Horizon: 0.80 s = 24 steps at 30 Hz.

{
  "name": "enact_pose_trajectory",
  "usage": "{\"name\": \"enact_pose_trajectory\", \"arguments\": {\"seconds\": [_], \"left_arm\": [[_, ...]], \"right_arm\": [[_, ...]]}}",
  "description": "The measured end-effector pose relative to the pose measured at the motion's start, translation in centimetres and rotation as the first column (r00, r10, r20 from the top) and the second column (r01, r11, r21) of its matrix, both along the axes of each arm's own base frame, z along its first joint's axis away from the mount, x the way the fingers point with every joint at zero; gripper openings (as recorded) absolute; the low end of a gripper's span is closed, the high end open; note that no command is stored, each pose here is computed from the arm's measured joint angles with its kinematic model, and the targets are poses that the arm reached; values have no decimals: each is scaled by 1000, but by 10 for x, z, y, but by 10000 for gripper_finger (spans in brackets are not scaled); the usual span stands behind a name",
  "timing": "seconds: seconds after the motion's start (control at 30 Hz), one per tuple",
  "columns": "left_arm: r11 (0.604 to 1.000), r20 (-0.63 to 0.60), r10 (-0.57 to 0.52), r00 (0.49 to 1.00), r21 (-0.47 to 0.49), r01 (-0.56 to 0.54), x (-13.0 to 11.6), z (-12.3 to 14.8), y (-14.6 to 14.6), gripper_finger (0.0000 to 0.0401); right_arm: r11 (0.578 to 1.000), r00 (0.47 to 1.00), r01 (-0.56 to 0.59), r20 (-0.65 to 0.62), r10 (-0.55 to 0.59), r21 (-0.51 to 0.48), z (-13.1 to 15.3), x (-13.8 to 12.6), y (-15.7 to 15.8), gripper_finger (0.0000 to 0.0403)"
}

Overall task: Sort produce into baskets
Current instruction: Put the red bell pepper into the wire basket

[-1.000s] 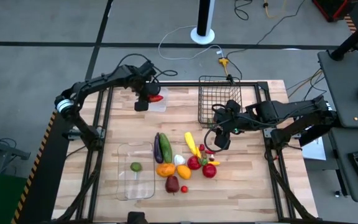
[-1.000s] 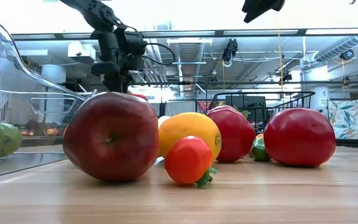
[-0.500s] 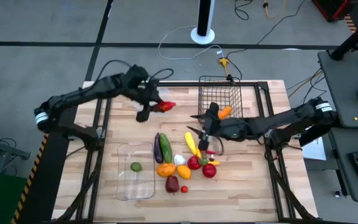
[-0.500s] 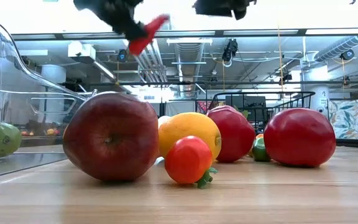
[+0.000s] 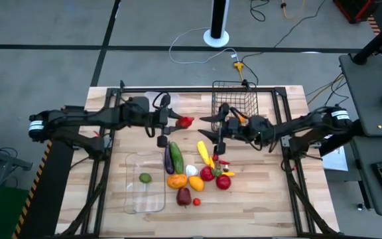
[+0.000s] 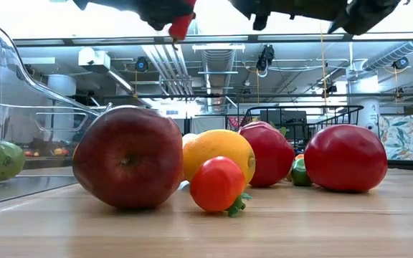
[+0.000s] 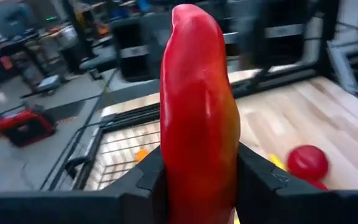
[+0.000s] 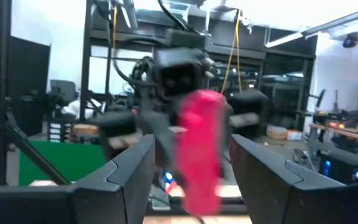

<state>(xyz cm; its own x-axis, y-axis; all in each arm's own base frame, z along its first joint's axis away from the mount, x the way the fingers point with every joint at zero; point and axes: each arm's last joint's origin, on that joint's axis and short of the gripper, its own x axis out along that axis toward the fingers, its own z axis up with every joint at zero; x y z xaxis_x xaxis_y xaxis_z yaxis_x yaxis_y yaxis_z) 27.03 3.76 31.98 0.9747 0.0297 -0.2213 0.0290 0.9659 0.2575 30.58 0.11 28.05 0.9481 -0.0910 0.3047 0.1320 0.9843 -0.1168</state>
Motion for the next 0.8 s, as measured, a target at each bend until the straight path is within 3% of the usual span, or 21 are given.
{"name": "enact_pose_trajectory", "arguments": {"seconds": [0.2,0.63,0.8], "left_arm": [[998,-7,-18,1000,-67,18,8,-7,-9,110],[996,38,32,999,-78,-29,22,-11,-23,110],[996,23,29,999,-84,-27,27,-18,-25,110]], "right_arm": [[999,1000,0,17,0,46,6,15,0,199],[994,1000,-8,-17,10,110,0,29,-1,198],[995,1000,-3,-27,6,98,-3,33,0,175]]}}
